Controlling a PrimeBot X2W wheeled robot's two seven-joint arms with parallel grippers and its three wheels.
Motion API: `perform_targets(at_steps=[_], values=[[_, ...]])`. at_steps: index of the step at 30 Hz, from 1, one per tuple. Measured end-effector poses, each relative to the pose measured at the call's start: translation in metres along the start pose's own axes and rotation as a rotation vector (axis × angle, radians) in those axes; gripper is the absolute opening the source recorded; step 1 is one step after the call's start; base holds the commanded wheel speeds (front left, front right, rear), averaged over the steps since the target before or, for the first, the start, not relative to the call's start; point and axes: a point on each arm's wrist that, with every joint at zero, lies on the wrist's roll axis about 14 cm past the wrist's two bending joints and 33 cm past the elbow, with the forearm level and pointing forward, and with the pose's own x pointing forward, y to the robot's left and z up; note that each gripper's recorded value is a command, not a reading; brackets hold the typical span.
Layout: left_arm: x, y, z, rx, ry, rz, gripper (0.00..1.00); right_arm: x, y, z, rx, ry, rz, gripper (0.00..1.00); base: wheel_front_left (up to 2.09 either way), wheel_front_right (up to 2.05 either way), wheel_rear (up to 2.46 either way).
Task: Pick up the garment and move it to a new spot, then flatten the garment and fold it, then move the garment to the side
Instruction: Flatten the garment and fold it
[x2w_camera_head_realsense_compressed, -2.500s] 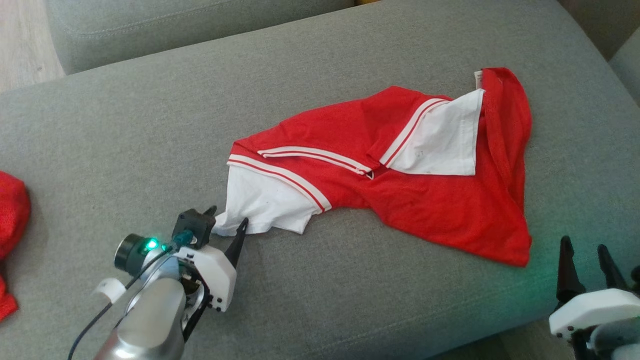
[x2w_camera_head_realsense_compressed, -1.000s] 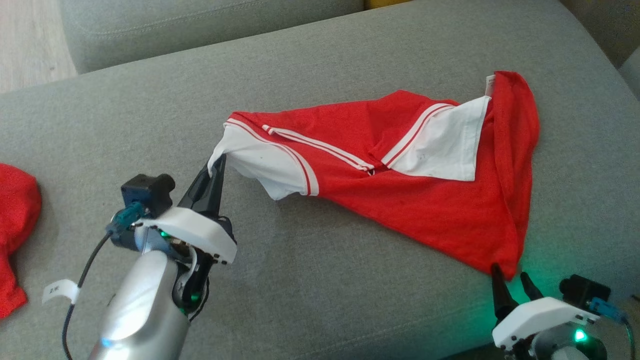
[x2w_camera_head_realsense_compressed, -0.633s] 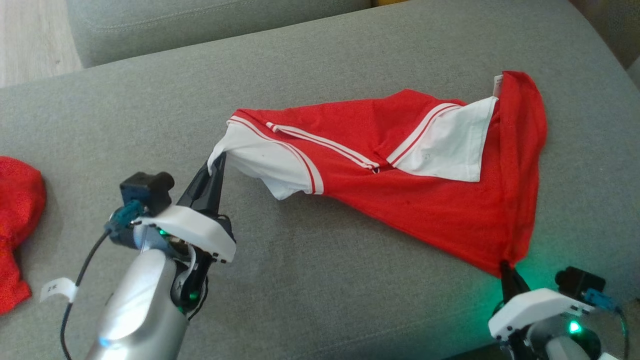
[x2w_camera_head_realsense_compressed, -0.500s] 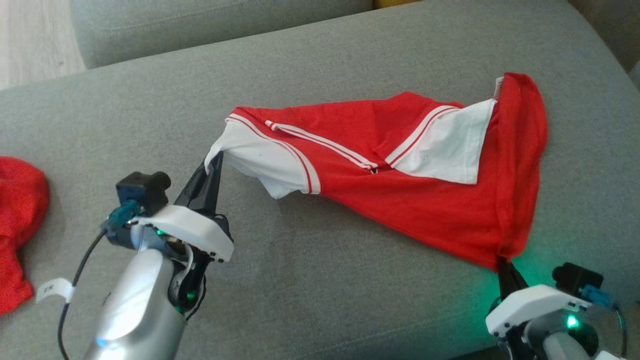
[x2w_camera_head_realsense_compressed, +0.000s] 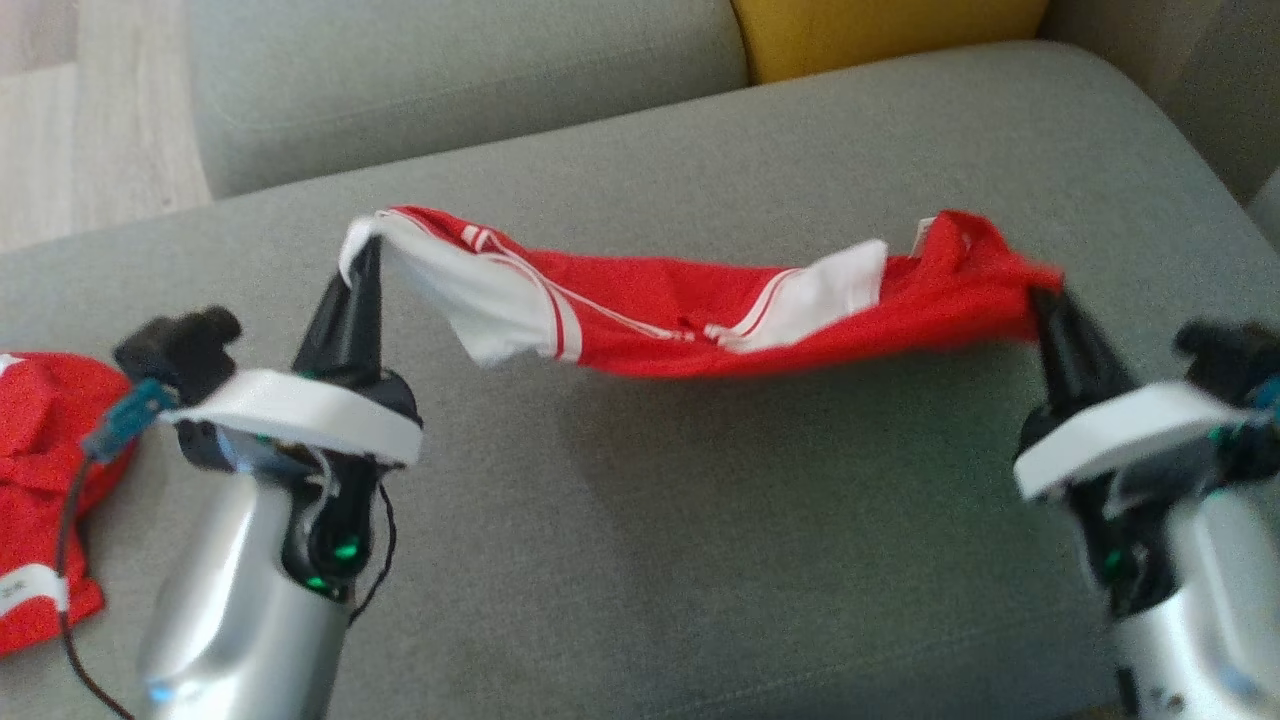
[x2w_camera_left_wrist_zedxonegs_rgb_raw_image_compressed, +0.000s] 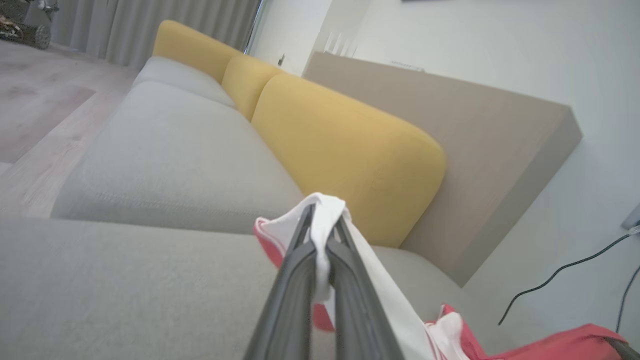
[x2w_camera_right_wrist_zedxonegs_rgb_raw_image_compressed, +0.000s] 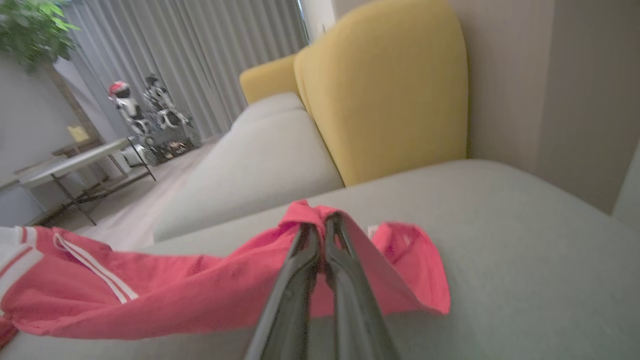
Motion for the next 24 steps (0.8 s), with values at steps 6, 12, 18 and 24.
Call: perform_targets(at_steps=[6,12,18,24], values=[[0.002,-0.023,0.058,-0.029,-0.127,-0.065,0.00,0.009,0.027,0.077,0.004,-0.155,0.105,0.00,0.00,0.00,0.00],[-0.003,-0.046,0.141,-0.049,-0.286,-0.126,0.00,0.009,0.056,0.153,0.005,-0.312,0.205,0.00,0.00,0.00,0.00],[-0.029,-0.074,0.192,-0.087,-0.341,-0.185,0.00,0.003,0.069,0.196,-0.052,-0.390,0.219,0.00,0.00,0.00,0.00],[-0.060,-0.086,0.237,-0.153,-0.420,-0.190,0.00,-0.009,0.074,0.212,-0.031,-0.370,0.219,0.00,0.00,0.00,0.00]])
